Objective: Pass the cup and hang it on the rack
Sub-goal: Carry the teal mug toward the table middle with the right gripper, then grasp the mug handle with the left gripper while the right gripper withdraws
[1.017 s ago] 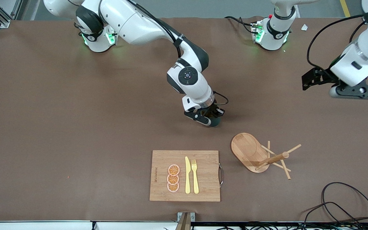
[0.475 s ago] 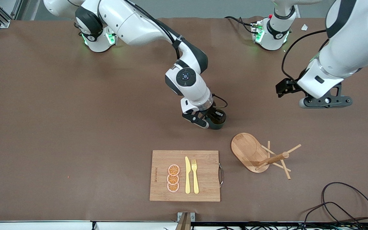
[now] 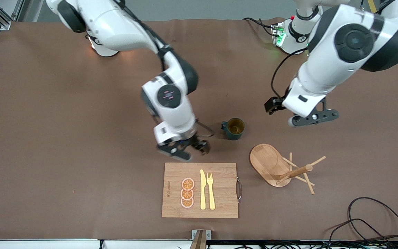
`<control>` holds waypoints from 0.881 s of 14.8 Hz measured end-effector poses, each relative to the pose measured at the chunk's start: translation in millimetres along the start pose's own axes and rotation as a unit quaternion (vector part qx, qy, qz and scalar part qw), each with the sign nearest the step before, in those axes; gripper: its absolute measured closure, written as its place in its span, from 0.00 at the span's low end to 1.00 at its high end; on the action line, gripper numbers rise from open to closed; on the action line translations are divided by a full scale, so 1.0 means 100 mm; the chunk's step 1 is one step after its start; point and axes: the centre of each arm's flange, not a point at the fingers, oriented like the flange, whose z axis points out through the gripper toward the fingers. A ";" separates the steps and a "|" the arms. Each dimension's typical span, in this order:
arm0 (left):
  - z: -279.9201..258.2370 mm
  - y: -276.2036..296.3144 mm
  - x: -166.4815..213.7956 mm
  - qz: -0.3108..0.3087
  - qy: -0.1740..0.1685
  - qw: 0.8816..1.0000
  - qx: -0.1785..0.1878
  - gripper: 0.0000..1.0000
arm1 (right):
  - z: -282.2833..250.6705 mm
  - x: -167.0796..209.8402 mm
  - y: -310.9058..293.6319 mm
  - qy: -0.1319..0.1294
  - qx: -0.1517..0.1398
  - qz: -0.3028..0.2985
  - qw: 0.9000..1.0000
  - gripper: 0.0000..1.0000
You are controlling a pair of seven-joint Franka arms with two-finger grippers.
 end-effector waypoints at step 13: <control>1.72 1.94 -1.23 -0.168 0.151 0.969 0.099 0.02 | -1.49 2.00 2.97 -0.010 -0.067 -0.104 0.992 0.00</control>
